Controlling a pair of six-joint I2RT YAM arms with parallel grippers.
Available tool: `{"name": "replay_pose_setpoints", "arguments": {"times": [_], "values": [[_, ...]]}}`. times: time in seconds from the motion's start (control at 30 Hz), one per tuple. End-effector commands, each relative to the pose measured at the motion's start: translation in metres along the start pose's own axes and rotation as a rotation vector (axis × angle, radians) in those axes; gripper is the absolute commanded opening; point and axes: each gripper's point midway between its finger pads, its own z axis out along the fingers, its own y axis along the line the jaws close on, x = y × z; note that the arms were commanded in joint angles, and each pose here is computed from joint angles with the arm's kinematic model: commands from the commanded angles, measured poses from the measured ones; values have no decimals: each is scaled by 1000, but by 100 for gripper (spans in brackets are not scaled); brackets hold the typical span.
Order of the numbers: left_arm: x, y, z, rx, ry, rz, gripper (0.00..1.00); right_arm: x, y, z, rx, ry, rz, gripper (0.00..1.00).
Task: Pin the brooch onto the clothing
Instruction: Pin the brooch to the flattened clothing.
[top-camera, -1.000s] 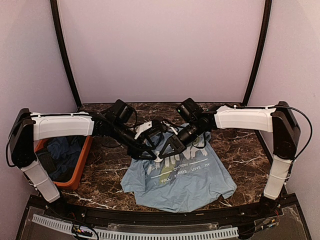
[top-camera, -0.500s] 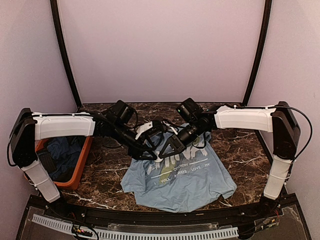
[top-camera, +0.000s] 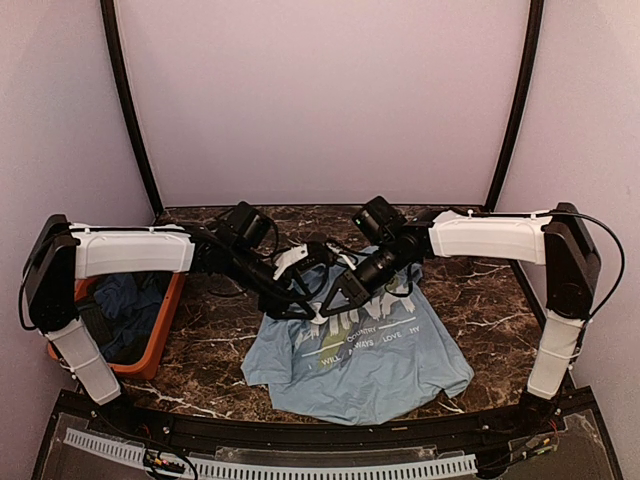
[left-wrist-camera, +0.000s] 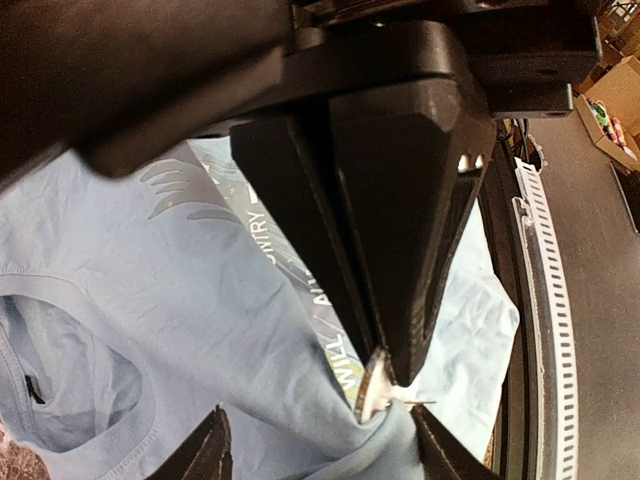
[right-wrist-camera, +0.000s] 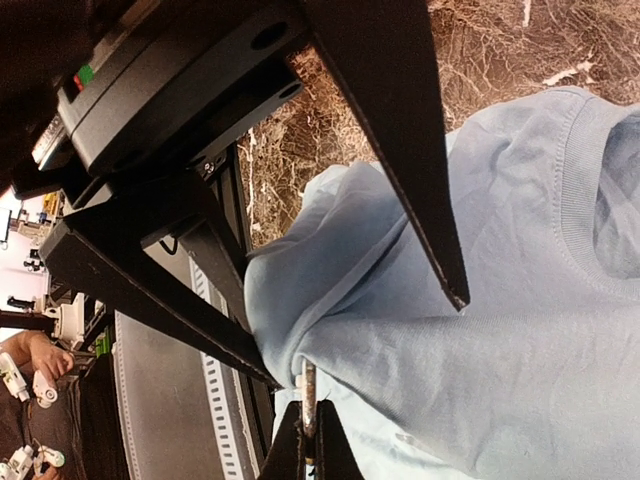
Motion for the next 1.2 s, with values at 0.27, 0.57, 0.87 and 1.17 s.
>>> {"name": "replay_pose_setpoints", "arguments": {"times": [0.27,0.57,0.87,1.17], "values": [[-3,6,-2,-24,-5,-16,58,-14,19,-1,-31,-21,-70,0],[-15,-5,-9,43,-77,-14,57,-18,36,-12,-115,-55,-115,0],[-22,-7,-18,86,-131,-32,52,-15,37,-13,-116,-60,-121,0],[-24,-11,-17,118,-141,-39,52,-17,30,-12,-84,-59,-96,0]]}}
